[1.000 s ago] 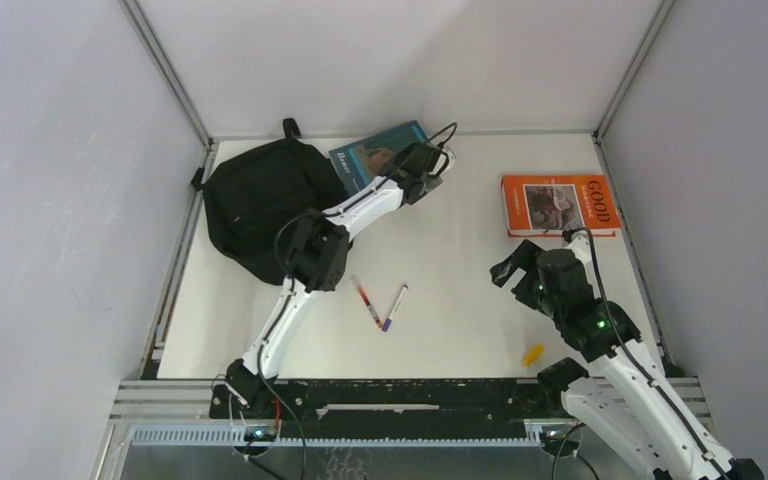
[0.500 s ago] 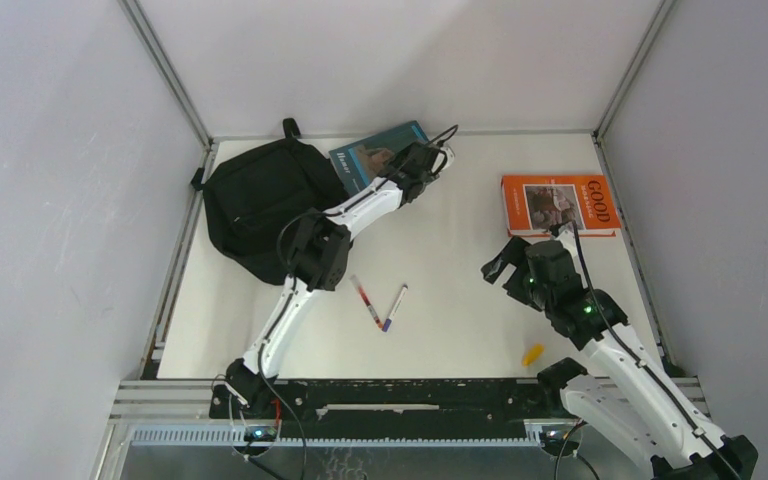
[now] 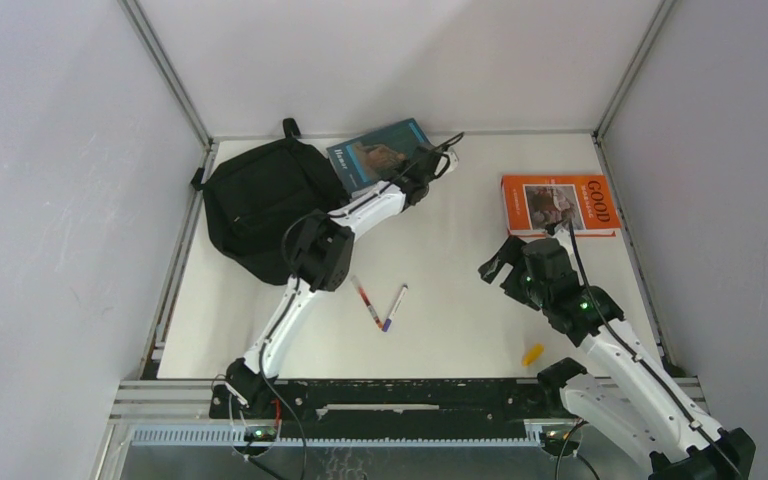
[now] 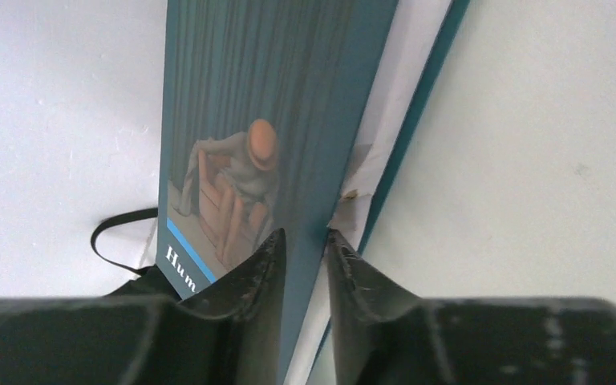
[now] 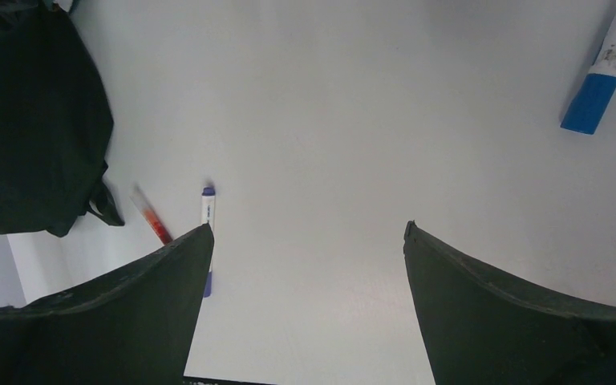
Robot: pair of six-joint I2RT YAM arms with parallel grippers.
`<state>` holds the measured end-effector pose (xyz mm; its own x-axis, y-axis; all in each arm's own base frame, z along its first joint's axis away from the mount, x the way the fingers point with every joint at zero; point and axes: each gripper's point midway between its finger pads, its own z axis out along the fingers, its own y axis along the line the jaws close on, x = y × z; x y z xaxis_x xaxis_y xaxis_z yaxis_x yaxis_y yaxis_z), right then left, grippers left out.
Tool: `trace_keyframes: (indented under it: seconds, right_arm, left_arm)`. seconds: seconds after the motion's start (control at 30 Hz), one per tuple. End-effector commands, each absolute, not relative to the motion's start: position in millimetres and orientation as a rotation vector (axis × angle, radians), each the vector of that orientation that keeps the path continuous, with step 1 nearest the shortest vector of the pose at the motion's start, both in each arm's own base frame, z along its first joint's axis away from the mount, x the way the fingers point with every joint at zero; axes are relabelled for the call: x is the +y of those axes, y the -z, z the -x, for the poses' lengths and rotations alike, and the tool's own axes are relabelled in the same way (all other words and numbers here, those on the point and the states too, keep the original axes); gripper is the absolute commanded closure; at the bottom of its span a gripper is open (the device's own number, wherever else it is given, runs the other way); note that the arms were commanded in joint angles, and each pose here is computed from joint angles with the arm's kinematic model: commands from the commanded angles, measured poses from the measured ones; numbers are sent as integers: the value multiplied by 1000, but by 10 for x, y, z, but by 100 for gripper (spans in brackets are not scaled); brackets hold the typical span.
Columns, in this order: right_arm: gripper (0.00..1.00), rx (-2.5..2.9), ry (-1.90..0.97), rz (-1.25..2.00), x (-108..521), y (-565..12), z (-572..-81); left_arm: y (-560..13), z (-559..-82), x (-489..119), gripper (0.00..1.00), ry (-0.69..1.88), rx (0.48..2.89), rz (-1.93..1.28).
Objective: Pack the student bag
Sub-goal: Adjust the book at the center of the board.
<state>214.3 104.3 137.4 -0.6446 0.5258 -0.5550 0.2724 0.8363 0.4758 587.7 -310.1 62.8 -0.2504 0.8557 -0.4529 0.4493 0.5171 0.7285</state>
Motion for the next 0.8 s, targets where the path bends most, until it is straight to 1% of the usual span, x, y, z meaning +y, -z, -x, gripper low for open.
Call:
trace_keyframes:
  seconds: [0.0, 0.07, 0.1, 0.2, 0.33, 0.47, 0.67, 0.77]
  right_arm:
    - [4, 2257, -488, -561, 1074, -1464, -2213]
    - [4, 2254, -488, -563, 1069, -1470, -2206]
    - [4, 2253, -489, -563, 1067, -1474, -2203]
    - [4, 2243, -491, -564, 1061, -1493, -2210]
    - [4, 2229, -498, -567, 1065, -1517, -2231]
    - [3, 2219, -500, -579, 1056, -1534, -2234]
    - [3, 2188, -476, -591, 983, -1569, -2228]
    - [3, 2161, -473, -607, 936, -1603, -2219]
  left_arm:
    - [-1045, -6009, -3174, 80, -621, 1790, -968]
    - [-1119, -5985, -3193, 98, -591, 1799, -914]
    - [-1167, -5954, -3225, 100, -561, 1803, -891]
    - [-1379, -5772, -3366, 100, -489, 1785, -852]
    - [-1697, -5467, -3503, 100, -508, 1755, -822]
    - [-1805, -5128, -3622, 100, -490, 1815, -828]
    - [-1861, -4712, -3849, 100, -315, 1956, -720]
    - [-1840, -4474, -4034, 100, -157, 2029, -674]
